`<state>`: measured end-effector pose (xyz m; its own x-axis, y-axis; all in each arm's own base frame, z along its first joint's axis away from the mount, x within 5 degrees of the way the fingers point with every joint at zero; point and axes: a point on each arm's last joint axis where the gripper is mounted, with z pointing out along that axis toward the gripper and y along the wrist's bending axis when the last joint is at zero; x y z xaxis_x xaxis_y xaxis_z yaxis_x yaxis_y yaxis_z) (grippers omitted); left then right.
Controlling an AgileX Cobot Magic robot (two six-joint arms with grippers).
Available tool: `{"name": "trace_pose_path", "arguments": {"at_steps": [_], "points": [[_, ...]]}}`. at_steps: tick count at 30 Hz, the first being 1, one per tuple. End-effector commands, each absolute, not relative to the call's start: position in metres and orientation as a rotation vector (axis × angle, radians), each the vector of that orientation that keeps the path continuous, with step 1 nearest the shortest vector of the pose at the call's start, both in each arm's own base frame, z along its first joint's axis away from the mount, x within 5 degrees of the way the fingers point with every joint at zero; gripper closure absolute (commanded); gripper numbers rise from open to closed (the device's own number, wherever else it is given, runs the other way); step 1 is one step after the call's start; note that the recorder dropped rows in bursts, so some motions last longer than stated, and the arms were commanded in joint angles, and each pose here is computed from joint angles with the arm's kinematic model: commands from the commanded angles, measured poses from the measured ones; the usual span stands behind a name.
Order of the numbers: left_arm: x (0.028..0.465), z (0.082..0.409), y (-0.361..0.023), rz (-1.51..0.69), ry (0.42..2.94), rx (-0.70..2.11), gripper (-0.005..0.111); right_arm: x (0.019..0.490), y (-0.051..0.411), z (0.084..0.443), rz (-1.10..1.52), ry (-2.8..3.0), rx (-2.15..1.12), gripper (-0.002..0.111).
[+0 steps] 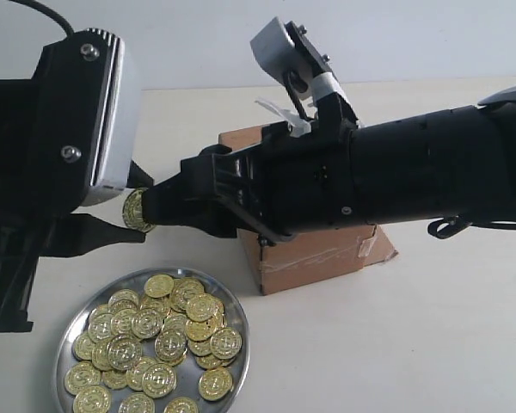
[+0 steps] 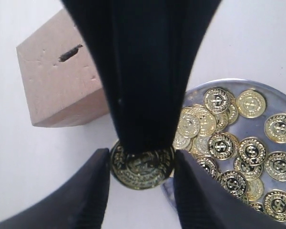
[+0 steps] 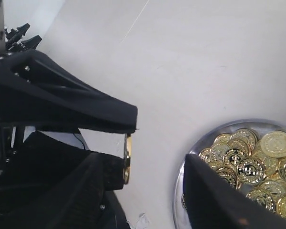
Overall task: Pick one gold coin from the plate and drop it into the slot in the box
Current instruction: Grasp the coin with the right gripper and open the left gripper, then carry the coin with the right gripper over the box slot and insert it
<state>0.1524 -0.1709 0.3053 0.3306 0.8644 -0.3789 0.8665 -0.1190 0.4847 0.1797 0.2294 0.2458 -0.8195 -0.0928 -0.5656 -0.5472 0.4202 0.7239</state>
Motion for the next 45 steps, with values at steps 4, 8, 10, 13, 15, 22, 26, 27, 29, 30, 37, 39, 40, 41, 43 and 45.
{"name": "trace_pose_path", "arguments": {"at_steps": [4,8,10,13,15,22,26,27,29,30,37,39,40,41,43,45], "points": [[0.145,0.308,-0.178,-0.072,1.461,1.962,0.07,0.181,0.231,0.248,1.37,2.223,-0.551,0.058],[0.145,0.309,-0.178,-0.071,1.454,1.955,0.07,0.181,0.231,0.248,1.37,2.223,-0.551,0.058],[0.145,0.309,-0.179,-0.07,1.452,1.951,0.07,0.181,0.231,0.248,1.37,2.223,-0.551,0.058],[0.145,0.309,-0.179,-0.069,1.447,1.944,0.07,0.181,0.231,0.248,1.37,2.223,-0.551,0.059],[0.146,0.31,-0.179,-0.066,1.442,1.935,0.07,0.181,0.231,0.248,1.37,2.223,-0.551,0.062],[0.148,0.311,-0.181,-0.057,1.423,1.914,0.07,0.181,0.231,0.248,1.37,2.223,-0.551,0.092],[0.148,0.311,-0.181,-0.057,1.421,1.915,0.07,0.181,0.231,0.248,1.37,2.223,-0.551,0.108],[0.148,0.311,-0.181,-0.057,1.421,1.915,0.07,0.181,0.231,0.248,1.37,2.223,-0.551,0.108],[0.148,0.312,-0.181,-0.057,1.422,1.913,0.07,0.181,0.231,0.248,1.37,2.223,-0.551,0.108],[0.148,0.311,-0.181,-0.057,1.422,1.913,0.07,0.181,0.231,0.248,1.37,2.223,-0.551,0.108],[0.152,0.313,-0.176,0.052,1.416,1.918,0.036,0.185,0.228,0.248,1.312,2.229,-0.512,0.108],[0.155,0.316,-0.17,0.116,1.453,1.876,0.032,0.19,0.224,0.248,1.233,2.232,-0.466,0.108],[0.156,0.318,-0.166,0.172,1.46,1.868,0.031,0.193,0.221,0.248,1.175,2.228,-0.436,0.108],[0.156,0.32,-0.162,0.198,1.48,1.847,0.031,0.196,0.218,0.248,1.119,2.228,-0.403,0.108],[0.155,0.325,-0.154,0.234,1.529,1.787,0.031,0.205,0.209,0.248,0.96,2.224,-0.307,0.108],[0.151,0.331,-0.148,0.223,1.572,1.726,0.032,0.213,0.199,0.247,0.795,2.215,-0.243,0.108]]}}
